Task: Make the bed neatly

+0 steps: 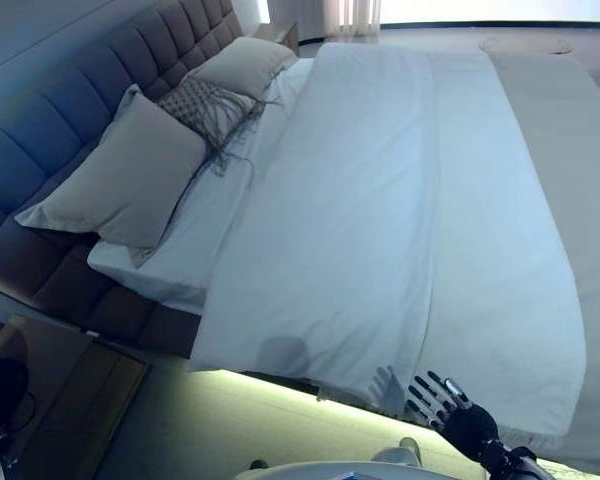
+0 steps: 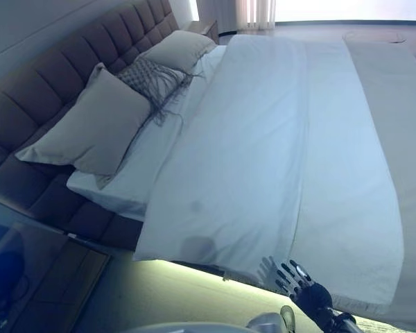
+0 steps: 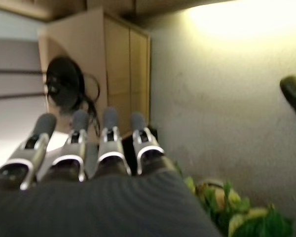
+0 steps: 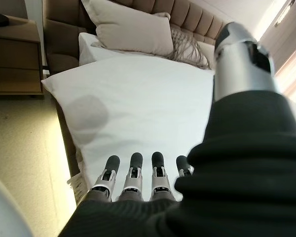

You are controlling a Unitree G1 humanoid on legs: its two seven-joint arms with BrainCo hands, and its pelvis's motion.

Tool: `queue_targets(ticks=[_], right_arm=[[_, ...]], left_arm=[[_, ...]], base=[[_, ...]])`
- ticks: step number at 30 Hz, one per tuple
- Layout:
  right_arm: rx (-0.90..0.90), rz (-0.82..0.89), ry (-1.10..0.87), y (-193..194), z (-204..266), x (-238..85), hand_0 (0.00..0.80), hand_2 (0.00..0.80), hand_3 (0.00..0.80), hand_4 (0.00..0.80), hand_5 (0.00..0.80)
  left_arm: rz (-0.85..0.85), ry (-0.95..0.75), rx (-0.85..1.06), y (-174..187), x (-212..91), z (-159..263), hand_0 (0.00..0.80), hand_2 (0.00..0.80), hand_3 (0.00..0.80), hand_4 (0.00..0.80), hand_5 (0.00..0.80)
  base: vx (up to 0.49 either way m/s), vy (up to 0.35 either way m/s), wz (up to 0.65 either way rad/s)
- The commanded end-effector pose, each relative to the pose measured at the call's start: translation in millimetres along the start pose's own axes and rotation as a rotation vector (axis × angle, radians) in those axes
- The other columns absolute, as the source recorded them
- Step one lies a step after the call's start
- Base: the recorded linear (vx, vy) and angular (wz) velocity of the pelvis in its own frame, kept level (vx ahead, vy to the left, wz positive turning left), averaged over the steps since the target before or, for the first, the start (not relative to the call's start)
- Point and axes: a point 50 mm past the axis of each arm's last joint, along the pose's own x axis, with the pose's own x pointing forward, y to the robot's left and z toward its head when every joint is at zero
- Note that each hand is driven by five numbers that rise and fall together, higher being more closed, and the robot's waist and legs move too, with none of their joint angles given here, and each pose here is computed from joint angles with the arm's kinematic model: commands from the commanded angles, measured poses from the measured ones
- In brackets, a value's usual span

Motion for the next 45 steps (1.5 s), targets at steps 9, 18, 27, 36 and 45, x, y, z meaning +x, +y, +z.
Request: queue_targets(ticks=[9,18,27,36,45], right_arm=[[0.079,0.112,-0.143,6,-1,-9,0.0,0.0,0.0,0.0,0.0],[0.046,0.174,-0.215,20,22,5,0.0,0.0,0.0,0.0,0.0],[-0.028,0.3,-0.325,59,68,39,0.0,0.0,0.0,0.0,0.0],[-0.143,0.208,-0.453,54,105,34,0.0,0.0,0.0,0.0,0.0],[-0.17,0.133,-0.549,43,144,46,0.0,0.0,0.0,0.0,0.0]], left_arm=[[-0.856,-0.155,-0.057,-119,-33,-1,0.0,0.0,0.0,0.0,0.0],[-1.233,0.047,-0.088,-172,-67,-114,0.0,0.0,0.0,0.0,0.0],[-1.334,0.004,-0.188,-227,-96,-116,0.0,0.0,0.0,0.0,0.0],[-1.082,-0.109,0.135,-213,-75,-122,0.0,0.0,0.0,0.0,0.0],[-1.14,-0.035,0.089,-226,-80,-147,0.0,0.0,0.0,0.0,0.0]], base=[[-0.052,-0.051,0.05],[-0.12,-0.052,0.05],[-0.218,-0.032,-0.06],[0.025,0.014,-0.06],[0.017,0.07,-0.03]])
